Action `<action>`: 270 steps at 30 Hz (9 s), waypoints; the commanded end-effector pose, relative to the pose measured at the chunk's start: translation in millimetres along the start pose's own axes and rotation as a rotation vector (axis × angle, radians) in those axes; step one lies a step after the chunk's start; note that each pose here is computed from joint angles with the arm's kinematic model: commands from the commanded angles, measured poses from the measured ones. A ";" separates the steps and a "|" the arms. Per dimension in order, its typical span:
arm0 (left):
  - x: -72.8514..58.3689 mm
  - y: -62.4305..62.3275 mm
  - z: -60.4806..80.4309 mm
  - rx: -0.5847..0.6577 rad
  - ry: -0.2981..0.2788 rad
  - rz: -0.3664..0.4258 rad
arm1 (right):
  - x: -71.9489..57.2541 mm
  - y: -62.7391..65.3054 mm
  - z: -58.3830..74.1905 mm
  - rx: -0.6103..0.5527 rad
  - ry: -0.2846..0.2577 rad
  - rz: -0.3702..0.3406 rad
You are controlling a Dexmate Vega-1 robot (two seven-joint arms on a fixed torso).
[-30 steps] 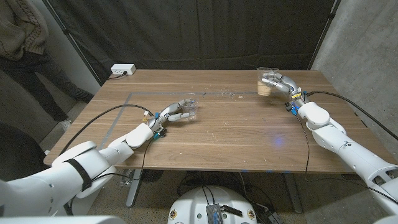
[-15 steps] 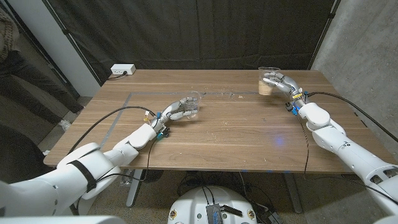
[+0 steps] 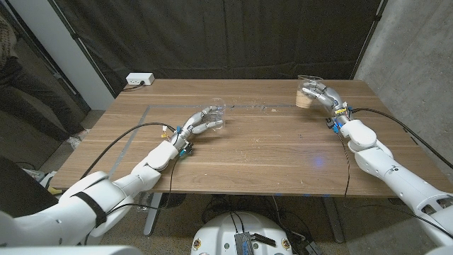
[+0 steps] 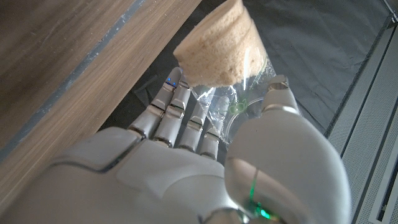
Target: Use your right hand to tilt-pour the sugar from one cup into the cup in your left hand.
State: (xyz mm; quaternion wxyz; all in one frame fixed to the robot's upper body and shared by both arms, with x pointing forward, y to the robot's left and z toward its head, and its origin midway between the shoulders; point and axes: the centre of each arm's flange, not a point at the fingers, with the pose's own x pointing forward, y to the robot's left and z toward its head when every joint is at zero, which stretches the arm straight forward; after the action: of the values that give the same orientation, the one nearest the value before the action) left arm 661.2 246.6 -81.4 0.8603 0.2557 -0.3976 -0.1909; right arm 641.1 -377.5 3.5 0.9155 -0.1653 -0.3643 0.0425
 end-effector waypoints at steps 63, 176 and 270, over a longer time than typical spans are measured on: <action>87.6 28.3 79.7 -0.110 0.100 -0.079 | 4.5 -36.2 61.8 -0.045 -0.068 -0.037; 108.2 2.6 84.0 -0.089 0.000 -0.216 | 96.2 44.0 267.6 -0.419 0.069 0.676; 134.6 -20.5 85.7 -0.096 -0.038 -0.319 | 125.8 83.5 286.8 -0.924 0.232 0.963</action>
State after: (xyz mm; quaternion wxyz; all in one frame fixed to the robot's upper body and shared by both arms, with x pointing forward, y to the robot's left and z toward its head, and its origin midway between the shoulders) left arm 674.7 135.8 33.5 0.8254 0.2686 -0.3597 -0.3424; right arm 542.2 -202.0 248.7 0.6829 -0.6644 -0.1456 0.2667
